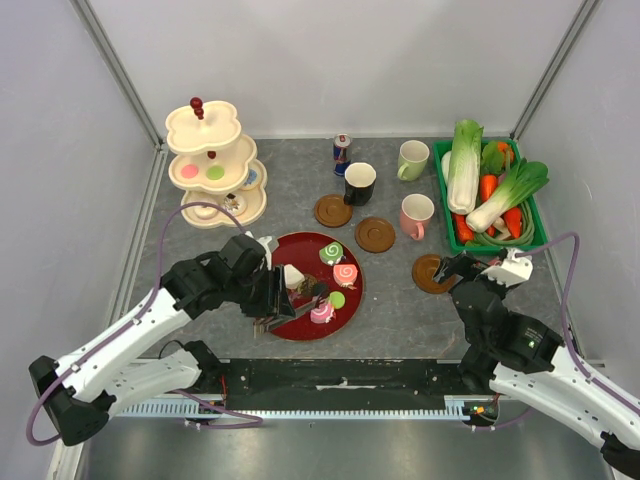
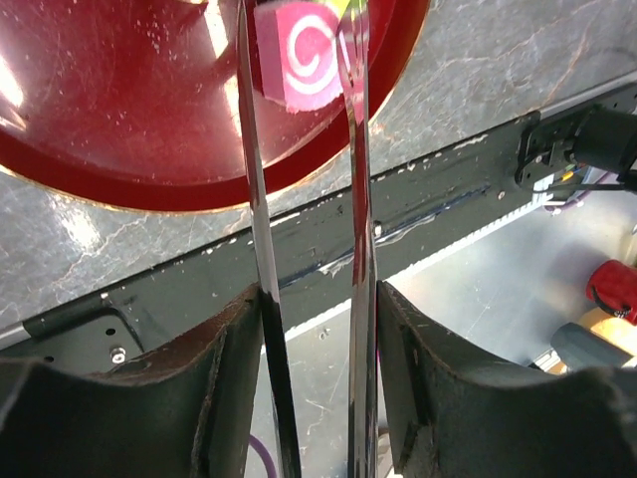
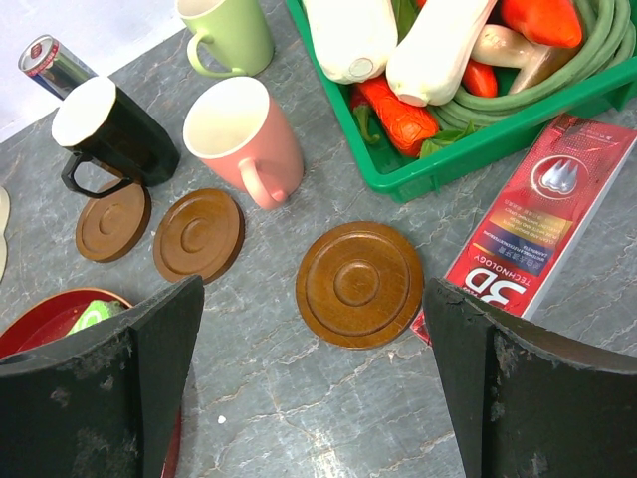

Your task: Serve the afternoon tea

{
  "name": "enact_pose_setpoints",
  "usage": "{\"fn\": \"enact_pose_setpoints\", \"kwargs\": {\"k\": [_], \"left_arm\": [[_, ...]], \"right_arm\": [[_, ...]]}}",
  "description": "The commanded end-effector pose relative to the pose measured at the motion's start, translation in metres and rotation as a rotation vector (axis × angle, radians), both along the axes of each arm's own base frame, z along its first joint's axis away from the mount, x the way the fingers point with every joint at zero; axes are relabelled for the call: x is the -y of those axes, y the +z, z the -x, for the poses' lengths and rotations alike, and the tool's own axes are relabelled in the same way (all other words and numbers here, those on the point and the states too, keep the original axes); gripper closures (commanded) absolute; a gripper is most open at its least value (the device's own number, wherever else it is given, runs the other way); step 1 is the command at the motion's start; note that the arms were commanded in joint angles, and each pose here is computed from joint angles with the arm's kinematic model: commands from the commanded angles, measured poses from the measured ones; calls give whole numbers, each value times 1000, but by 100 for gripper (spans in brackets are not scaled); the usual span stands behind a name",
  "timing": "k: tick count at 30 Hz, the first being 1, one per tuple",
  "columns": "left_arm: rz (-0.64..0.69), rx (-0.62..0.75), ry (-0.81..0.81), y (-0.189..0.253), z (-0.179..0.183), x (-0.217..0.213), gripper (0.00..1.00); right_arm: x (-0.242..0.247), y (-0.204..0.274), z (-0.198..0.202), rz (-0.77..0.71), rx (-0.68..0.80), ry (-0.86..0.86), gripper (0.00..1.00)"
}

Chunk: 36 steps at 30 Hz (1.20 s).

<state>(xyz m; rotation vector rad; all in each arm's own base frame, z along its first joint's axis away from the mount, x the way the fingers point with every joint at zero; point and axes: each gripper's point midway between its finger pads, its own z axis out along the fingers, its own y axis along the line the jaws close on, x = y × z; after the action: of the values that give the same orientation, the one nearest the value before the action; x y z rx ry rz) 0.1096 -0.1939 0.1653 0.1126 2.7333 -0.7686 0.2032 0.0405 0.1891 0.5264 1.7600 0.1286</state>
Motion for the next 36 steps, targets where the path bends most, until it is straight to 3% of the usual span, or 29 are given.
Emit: {"fn": "enact_pose_setpoints", "kwargs": {"k": [1, 8, 22, 36], "left_arm": [[5, -65, 17, -2, 14, -2, 47], [8, -94, 46, -7, 21, -8, 48], [186, -167, 58, 4, 43, 4, 45], [108, -182, 56, -11, 33, 7, 44]], "right_arm": [[4, 2, 0, -21, 20, -25, 2], [3, 0, 0, -20, 15, -21, 2], [2, -3, 0, -16, 10, -18, 2], [4, -1, 0, -26, 22, -24, 2]]}}
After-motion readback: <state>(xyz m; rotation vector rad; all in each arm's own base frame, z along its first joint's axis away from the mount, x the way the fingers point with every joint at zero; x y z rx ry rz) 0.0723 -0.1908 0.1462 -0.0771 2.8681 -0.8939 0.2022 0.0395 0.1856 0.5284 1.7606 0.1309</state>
